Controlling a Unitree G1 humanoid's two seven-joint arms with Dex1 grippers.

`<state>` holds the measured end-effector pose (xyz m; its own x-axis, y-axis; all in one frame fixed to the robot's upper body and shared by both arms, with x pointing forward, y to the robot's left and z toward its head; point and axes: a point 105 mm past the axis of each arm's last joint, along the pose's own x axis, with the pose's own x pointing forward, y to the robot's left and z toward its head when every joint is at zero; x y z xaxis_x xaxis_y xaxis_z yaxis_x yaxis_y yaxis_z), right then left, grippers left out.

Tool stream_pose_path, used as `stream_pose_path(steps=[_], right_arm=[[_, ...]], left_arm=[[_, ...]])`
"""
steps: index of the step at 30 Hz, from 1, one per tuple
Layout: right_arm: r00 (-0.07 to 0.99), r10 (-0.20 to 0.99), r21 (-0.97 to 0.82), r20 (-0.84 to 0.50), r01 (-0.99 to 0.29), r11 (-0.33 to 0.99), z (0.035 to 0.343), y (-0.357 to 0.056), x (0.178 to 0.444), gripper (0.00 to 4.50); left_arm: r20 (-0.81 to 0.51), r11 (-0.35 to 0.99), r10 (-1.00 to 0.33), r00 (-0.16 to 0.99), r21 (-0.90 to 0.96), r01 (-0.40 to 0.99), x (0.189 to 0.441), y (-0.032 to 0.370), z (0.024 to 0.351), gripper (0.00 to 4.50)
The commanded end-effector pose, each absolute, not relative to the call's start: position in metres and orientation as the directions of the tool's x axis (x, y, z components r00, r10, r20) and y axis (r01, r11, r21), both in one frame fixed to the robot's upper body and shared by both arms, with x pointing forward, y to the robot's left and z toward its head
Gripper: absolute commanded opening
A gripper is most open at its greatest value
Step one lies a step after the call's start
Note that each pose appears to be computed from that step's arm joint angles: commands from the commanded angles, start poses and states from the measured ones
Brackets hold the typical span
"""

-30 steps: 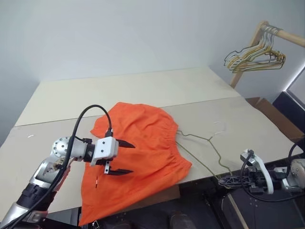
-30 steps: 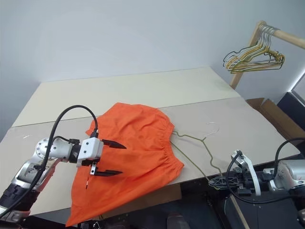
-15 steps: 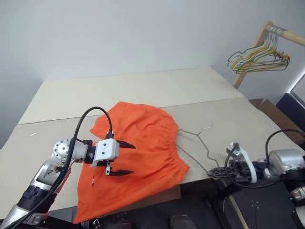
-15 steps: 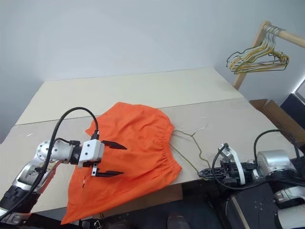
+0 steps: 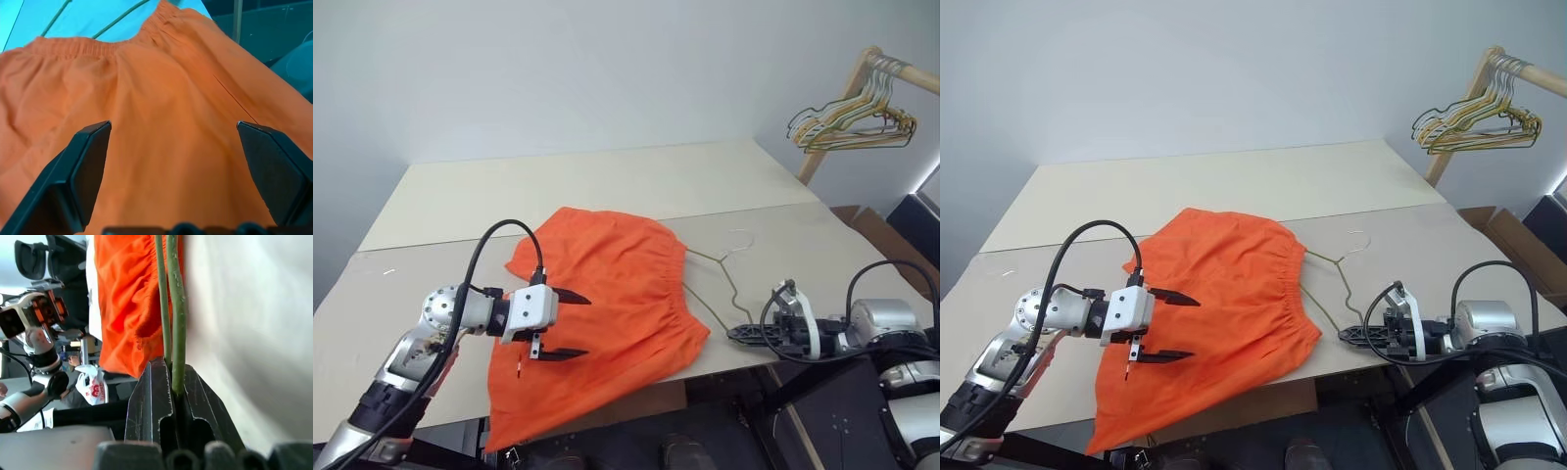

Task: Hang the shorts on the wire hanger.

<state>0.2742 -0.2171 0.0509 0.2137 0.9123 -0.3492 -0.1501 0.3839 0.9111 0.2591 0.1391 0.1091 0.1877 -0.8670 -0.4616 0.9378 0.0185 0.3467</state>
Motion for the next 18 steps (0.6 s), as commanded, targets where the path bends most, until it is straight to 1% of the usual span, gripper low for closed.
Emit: stream_pose_path(steps=[1, 4, 7, 10, 12, 14, 18], right_arm=[[0.293, 0.908, 0.905, -0.3, -0.214, 0.368, 0.063, -0.219, 0.288, 0.0], [0.319, 0.901, 0.888, -0.294, -0.257, 0.381, 0.067, -0.219, 0.293, 0.0], [0.339, 0.892, 0.836, -0.299, -0.357, 0.416, 0.074, -0.219, 0.296, 0.0], [0.351, 0.861, 0.694, -0.367, -0.512, 0.505, 0.079, -0.218, 0.297, 0.0], [0.384, 0.823, 0.534, -0.419, -0.629, 0.565, 0.081, -0.217, 0.299, 0.0], [0.39, 0.799, 0.43, -0.457, -0.69, 0.583, 0.08, -0.217, 0.3, 0.0], [0.423, 0.782, 0.287, -0.457, -0.762, 0.58, 0.092, -0.213, 0.308, 0.0]], left_arm=[[-0.438, 0.006, -0.878, 0.192, 0.391, 0.92, 0.26, 0.135, 0.117, 4.46], [-0.399, 0.025, -0.896, 0.194, 0.39, 0.92, 0.261, 0.132, 0.122, 4.46], [-0.322, 0.071, -0.923, 0.21, 0.395, 0.916, 0.265, 0.128, 0.134, 4.46], [-0.239, 0.128, -0.94, 0.245, 0.42, 0.898, 0.274, 0.126, 0.153, 4.46], [-0.189, 0.163, -0.944, 0.269, 0.44, 0.883, 0.282, 0.126, 0.166, 4.46], [-0.161, 0.193, -0.941, 0.296, 0.464, 0.865, 0.292, 0.126, 0.176, 4.46], [-0.142, 0.234, -0.924, 0.355, 0.522, 0.82, 0.314, 0.128, 0.188, 4.46]])
